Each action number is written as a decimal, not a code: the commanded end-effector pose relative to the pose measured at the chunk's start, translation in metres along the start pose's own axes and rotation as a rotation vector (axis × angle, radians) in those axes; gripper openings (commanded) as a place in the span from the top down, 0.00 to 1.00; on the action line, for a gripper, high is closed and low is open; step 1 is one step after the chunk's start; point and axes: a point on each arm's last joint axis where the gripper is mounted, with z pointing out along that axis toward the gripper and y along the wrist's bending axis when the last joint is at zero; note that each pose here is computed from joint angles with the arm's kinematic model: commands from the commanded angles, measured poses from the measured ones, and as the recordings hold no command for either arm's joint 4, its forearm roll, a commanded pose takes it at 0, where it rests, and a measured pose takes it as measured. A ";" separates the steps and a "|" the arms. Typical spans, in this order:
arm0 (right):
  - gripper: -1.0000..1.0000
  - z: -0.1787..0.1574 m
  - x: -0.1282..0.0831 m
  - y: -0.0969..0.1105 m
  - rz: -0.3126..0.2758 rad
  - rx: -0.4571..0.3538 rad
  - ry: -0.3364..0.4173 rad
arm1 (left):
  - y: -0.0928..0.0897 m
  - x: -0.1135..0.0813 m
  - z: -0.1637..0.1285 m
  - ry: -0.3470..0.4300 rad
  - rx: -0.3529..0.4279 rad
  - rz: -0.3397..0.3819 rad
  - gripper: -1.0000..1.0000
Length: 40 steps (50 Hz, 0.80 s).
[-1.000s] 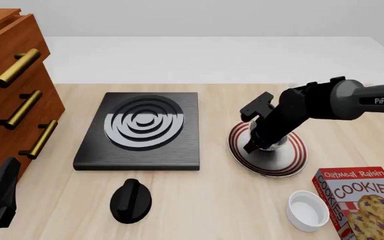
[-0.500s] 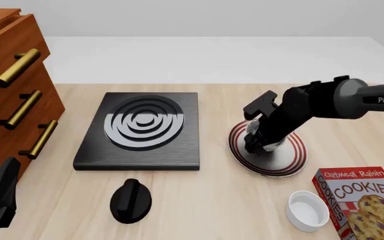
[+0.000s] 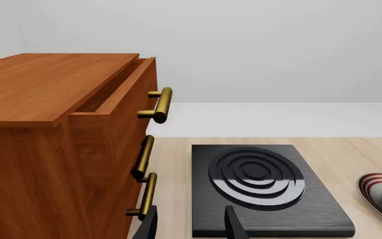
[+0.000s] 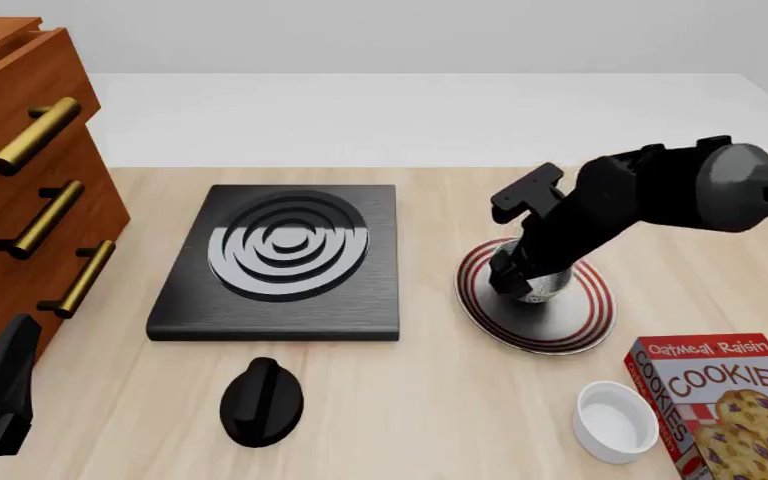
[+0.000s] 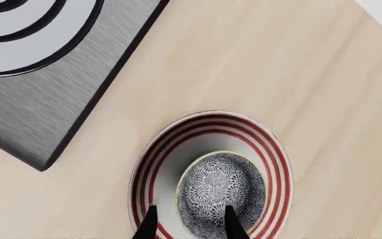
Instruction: Pick the akita bowl on the ramekin and place it on the plate.
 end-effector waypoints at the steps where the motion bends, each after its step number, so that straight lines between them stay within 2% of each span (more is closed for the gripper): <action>1: 0.00 -0.015 0.001 0.008 0.025 0.001 -0.035 | 0.000 0.000 0.000 0.000 0.000 0.000 0.00; 8: 0.00 -0.030 0.005 0.014 0.040 0.009 -0.090 | 0.000 0.000 0.000 0.000 0.000 0.000 0.00; 12: 0.00 -0.036 0.010 0.021 0.071 0.012 -0.148 | 0.000 0.000 0.000 0.000 0.000 0.000 0.00; 14: 0.00 -0.042 0.012 0.027 0.058 0.012 -0.188 | 0.000 0.000 0.000 0.000 0.000 0.000 0.00; 22: 0.00 -0.051 0.025 0.017 0.121 0.062 -0.299 | 0.000 0.000 0.000 0.000 0.000 0.000 0.00; 25: 0.00 -0.065 0.027 0.016 0.140 0.082 -0.376 | 0.000 0.000 0.000 0.000 0.000 0.000 0.00; 26: 0.00 -0.071 0.027 0.016 0.165 0.084 -0.404 | 0.000 0.000 0.000 0.000 0.000 0.000 0.00; 29: 0.00 -0.083 0.028 0.019 0.168 0.084 -0.456 | 0.000 0.000 0.000 0.000 0.000 0.000 0.00; 30: 0.00 -0.091 0.030 0.021 0.201 0.080 -0.492 | 0.000 0.000 0.000 0.000 0.000 0.000 0.00; 32: 0.00 -0.100 0.039 0.023 0.229 0.084 -0.551 | 0.000 0.000 0.000 0.000 0.000 0.000 0.00; 36: 0.00 -0.091 0.052 0.027 0.198 0.096 -0.552 | 0.000 0.000 0.000 0.000 0.000 0.000 0.00; 37: 0.00 -0.093 0.059 0.031 0.260 0.075 -0.573 | 0.000 0.000 0.000 0.000 0.000 0.000 0.00; 38: 0.00 -0.092 0.062 0.031 0.243 0.084 -0.572 | 0.000 0.000 0.000 0.000 0.000 0.000 0.00; 40: 0.00 -0.090 0.067 0.029 0.259 0.090 -0.582 | 0.000 0.000 0.000 0.000 0.000 0.000 0.00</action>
